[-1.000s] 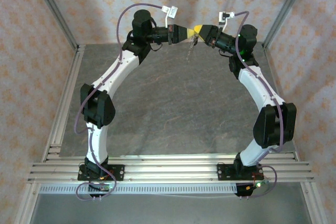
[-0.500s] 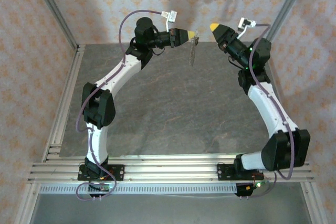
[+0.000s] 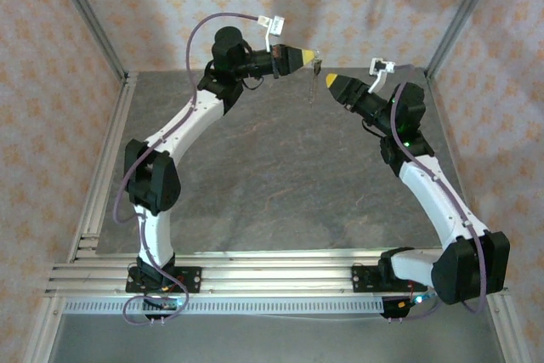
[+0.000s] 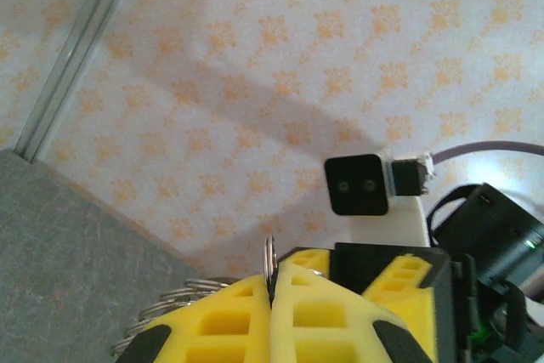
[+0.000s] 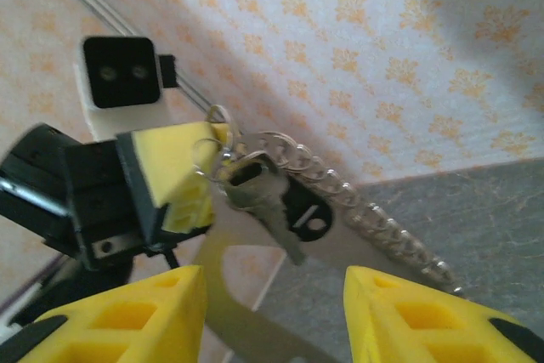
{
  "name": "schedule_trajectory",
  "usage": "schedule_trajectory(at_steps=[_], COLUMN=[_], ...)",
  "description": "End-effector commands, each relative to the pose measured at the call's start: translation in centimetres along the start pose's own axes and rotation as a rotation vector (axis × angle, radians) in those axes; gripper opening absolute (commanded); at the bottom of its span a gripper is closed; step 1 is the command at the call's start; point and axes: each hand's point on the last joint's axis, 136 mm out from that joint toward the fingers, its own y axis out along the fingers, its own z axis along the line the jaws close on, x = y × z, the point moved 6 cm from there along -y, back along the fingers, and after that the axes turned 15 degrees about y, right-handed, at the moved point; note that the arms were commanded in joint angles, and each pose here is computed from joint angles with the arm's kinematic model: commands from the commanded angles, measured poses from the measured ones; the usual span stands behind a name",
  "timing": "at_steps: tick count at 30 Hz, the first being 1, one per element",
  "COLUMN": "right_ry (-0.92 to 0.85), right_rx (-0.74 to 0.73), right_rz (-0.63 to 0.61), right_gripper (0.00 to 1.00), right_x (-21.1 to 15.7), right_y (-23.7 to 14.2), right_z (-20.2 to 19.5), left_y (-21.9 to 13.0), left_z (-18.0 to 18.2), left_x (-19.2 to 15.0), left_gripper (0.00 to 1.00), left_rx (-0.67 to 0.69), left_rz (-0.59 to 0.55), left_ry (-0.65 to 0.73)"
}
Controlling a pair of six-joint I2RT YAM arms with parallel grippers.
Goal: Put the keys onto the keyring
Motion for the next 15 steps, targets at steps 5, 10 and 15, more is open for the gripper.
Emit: schedule_trajectory(at_steps=[5, 10, 15], right_ry=[-0.162, -0.166, -0.156], right_rx=[0.09, 0.116, 0.155], right_rz=[0.15, 0.172, 0.172], right_gripper=[0.44, 0.42, 0.41], right_x=[-1.5, -2.5, -2.8], right_y=[-1.2, -2.4, -3.0], right_z=[2.6, 3.0, 3.5], left_y=[-0.9, -1.6, -2.2], left_z=[-5.8, -7.1, -7.7], left_x=[1.9, 1.0, -0.1], left_gripper=[0.0, 0.0, 0.0], left_rx=[-0.095, -0.099, -0.099], left_rz=[0.02, 0.032, 0.04], left_ry=[0.145, 0.164, 0.148])
